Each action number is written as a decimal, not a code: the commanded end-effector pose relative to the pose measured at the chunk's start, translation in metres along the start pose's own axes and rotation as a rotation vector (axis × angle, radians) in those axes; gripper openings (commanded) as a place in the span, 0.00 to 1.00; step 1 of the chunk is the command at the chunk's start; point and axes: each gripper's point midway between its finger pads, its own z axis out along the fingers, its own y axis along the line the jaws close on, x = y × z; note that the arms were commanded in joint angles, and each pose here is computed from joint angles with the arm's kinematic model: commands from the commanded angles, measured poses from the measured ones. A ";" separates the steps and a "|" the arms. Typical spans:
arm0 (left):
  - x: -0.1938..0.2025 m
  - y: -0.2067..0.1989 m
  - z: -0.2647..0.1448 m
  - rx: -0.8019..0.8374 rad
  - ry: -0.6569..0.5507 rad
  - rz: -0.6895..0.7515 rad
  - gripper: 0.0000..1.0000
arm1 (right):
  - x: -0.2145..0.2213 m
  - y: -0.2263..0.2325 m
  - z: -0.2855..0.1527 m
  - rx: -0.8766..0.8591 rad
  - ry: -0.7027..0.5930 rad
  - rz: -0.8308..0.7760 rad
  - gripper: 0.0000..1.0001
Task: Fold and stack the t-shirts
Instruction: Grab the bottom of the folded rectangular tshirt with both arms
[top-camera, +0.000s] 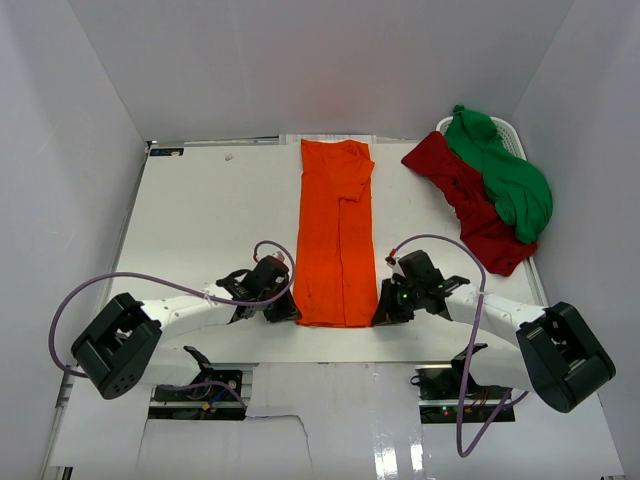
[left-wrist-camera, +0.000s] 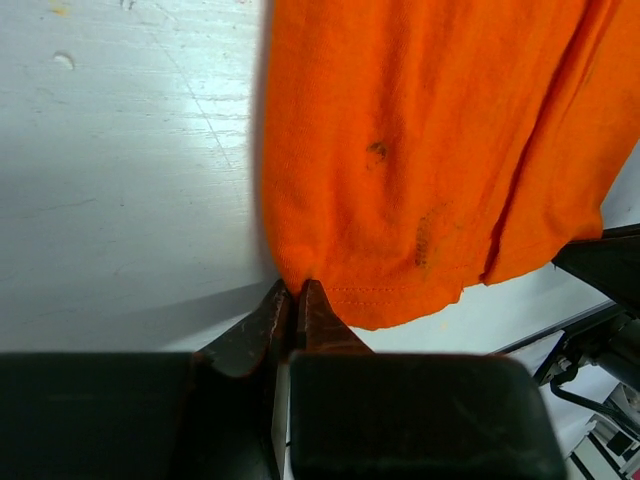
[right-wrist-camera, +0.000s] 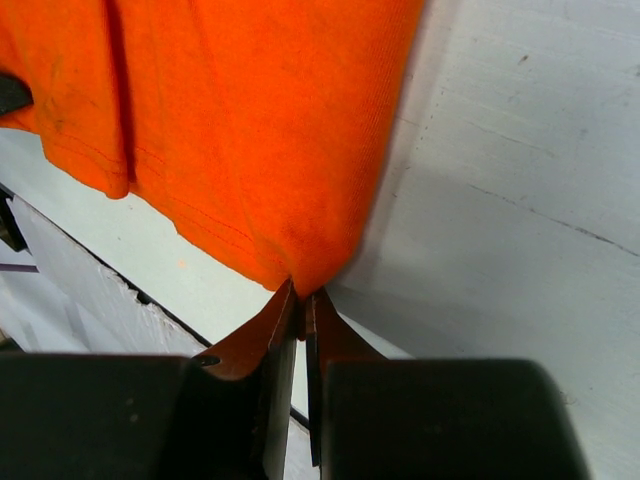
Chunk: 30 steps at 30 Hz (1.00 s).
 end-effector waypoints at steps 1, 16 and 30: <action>0.021 0.040 0.005 -0.149 0.066 0.029 0.11 | -0.009 0.005 -0.005 0.012 -0.016 -0.023 0.10; -0.003 -0.005 -0.026 -0.073 0.046 0.062 0.14 | -0.031 0.041 -0.040 -0.032 -0.045 -0.103 0.11; -0.062 -0.044 -0.033 -0.122 -0.109 0.064 0.18 | -0.080 0.062 -0.038 -0.013 -0.067 -0.194 0.16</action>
